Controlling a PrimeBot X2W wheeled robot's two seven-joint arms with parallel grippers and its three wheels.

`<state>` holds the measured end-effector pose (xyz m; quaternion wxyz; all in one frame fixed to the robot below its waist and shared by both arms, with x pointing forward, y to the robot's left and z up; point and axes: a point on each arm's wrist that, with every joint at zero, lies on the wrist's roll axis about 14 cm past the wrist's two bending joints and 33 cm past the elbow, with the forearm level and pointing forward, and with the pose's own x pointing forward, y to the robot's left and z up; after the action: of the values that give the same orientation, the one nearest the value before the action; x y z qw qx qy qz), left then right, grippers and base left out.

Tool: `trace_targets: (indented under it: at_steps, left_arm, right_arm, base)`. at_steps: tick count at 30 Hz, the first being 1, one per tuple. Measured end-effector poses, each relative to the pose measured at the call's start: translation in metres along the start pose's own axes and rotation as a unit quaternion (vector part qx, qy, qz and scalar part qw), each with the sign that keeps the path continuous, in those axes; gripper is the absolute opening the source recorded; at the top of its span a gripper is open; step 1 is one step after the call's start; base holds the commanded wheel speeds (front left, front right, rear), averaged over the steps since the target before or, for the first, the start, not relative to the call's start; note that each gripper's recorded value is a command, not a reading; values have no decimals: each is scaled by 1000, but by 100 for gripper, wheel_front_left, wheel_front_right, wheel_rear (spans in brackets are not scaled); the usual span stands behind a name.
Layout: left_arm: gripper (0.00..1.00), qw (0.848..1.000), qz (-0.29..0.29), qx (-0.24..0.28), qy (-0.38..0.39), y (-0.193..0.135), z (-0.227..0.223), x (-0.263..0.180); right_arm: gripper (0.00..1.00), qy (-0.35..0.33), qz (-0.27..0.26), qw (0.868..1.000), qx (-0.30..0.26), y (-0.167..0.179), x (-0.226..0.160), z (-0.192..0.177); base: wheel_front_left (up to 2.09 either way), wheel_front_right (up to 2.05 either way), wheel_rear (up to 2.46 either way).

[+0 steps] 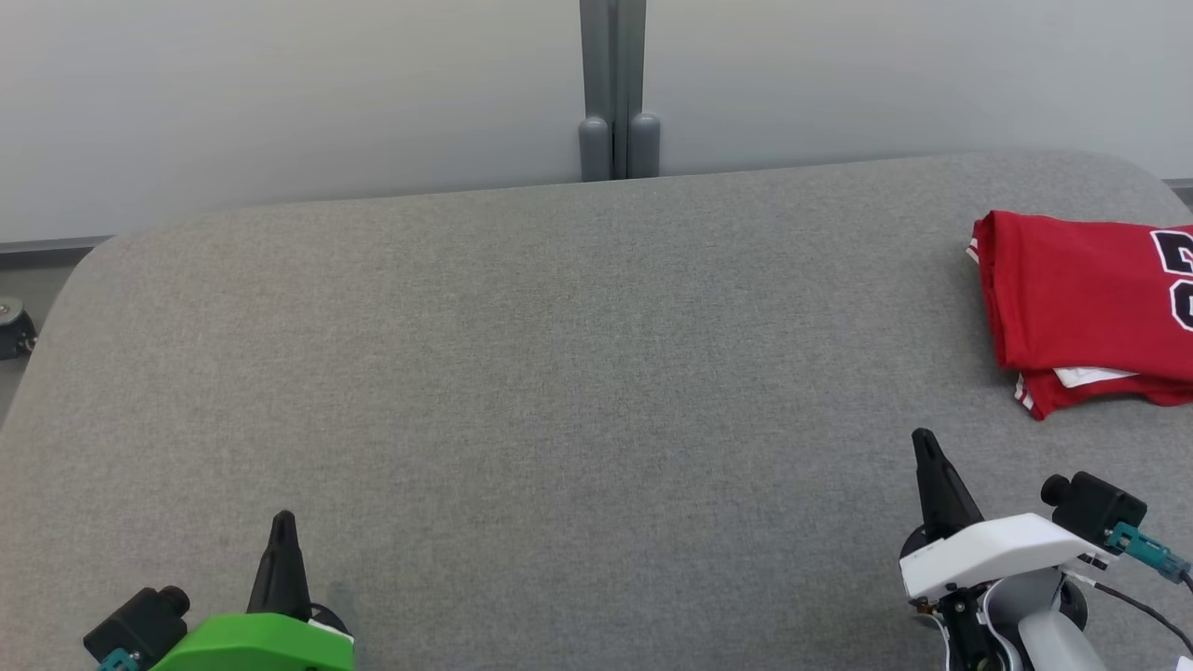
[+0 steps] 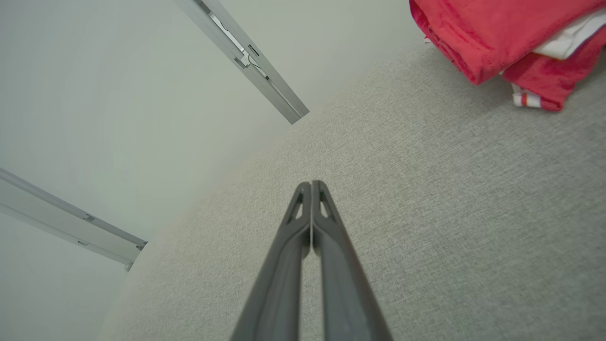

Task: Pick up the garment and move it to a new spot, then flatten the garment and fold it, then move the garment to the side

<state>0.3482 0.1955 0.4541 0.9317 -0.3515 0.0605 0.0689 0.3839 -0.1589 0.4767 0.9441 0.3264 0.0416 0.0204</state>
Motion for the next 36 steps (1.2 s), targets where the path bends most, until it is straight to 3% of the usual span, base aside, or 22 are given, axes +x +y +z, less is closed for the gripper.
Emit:
trace_targets:
  at_steps: [17, 36]
  left_arm:
    - [0, 994, -6, -106, 3, -4, 8, 9]
    - [0, 979, -20, -204, 8, -11, 15, 15]
  right_arm:
    - [0, -6, -16, 994, 112, -8, 0, 9]
    - [0, -15, -19, 976, 215, -12, 0, 19]
  base:
    - [0, 0, 0]
    - [0, 0, 0]
